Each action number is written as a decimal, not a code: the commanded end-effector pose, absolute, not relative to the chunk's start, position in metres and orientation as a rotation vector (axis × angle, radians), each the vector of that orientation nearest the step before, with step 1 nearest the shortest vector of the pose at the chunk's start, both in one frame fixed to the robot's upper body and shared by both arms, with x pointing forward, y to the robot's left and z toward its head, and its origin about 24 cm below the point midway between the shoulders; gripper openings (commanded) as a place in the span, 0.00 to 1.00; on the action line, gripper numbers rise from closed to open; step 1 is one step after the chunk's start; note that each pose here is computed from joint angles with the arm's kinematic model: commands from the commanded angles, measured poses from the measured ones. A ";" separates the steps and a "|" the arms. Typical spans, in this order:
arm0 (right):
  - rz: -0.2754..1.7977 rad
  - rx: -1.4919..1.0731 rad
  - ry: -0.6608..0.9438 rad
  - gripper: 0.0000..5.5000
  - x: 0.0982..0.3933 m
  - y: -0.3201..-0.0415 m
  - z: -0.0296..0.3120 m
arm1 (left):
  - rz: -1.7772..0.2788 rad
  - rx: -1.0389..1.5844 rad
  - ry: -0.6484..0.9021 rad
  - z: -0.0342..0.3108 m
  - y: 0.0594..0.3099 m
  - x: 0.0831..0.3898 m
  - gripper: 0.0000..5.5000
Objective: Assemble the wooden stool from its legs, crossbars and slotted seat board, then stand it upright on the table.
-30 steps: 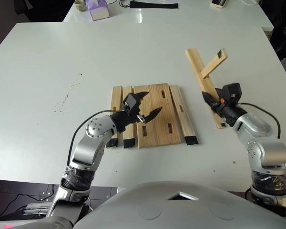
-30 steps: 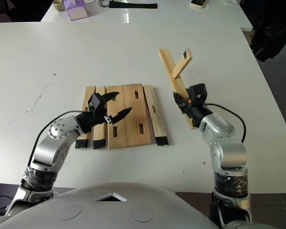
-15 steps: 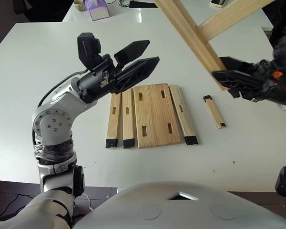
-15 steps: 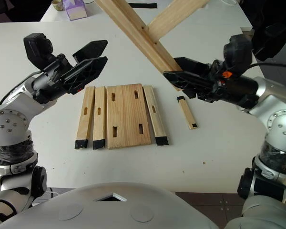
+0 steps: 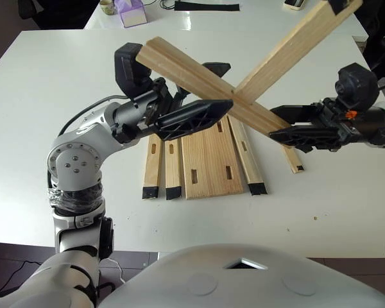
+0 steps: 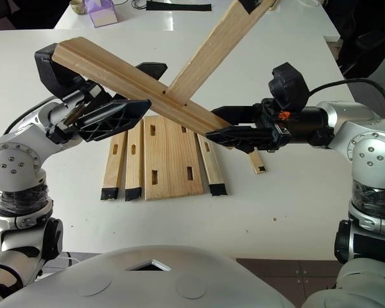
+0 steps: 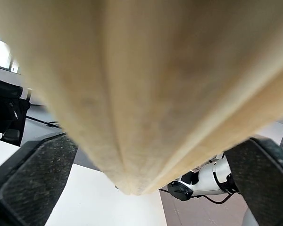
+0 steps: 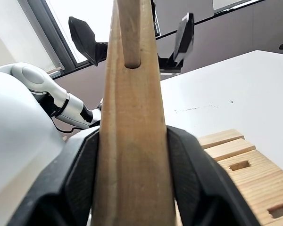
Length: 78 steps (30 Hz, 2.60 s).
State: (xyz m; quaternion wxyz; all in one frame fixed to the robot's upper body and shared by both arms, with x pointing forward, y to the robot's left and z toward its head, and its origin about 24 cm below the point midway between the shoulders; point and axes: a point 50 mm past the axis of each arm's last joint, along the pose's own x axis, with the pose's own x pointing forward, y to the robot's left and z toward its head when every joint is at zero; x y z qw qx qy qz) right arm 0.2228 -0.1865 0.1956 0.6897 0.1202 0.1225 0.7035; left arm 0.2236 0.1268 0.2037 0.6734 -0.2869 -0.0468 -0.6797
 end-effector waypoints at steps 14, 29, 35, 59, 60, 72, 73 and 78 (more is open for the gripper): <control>1.653 0.162 0.231 0.37 0.227 -0.175 0.204 | -1.532 -0.578 0.003 0.182 0.121 0.221 0.48; 1.610 0.019 0.287 0.51 0.229 -0.181 0.193 | -1.469 -0.555 -0.018 0.176 0.130 0.229 0.37; 1.502 -0.079 0.357 0.56 0.236 -0.198 0.172 | -1.421 -0.480 -0.076 0.187 0.144 0.238 0.37; 1.034 -0.012 0.307 0.56 0.215 -0.254 0.141 | -1.420 0.142 0.236 0.160 0.193 0.183 0.37; 1.037 -0.014 0.308 0.56 0.215 -0.253 0.141 | -1.419 0.152 0.240 0.160 0.194 0.183 0.37; 1.037 -0.032 0.323 0.56 0.212 -0.251 0.135 | -1.383 0.253 0.260 0.153 0.210 0.194 0.37; 1.036 -0.035 0.325 0.56 0.213 -0.251 0.134 | -1.380 0.257 0.258 0.153 0.210 0.196 0.37; 1.028 -0.044 0.326 0.56 0.214 -0.251 0.134 | -1.406 0.307 0.297 0.148 0.214 0.193 0.37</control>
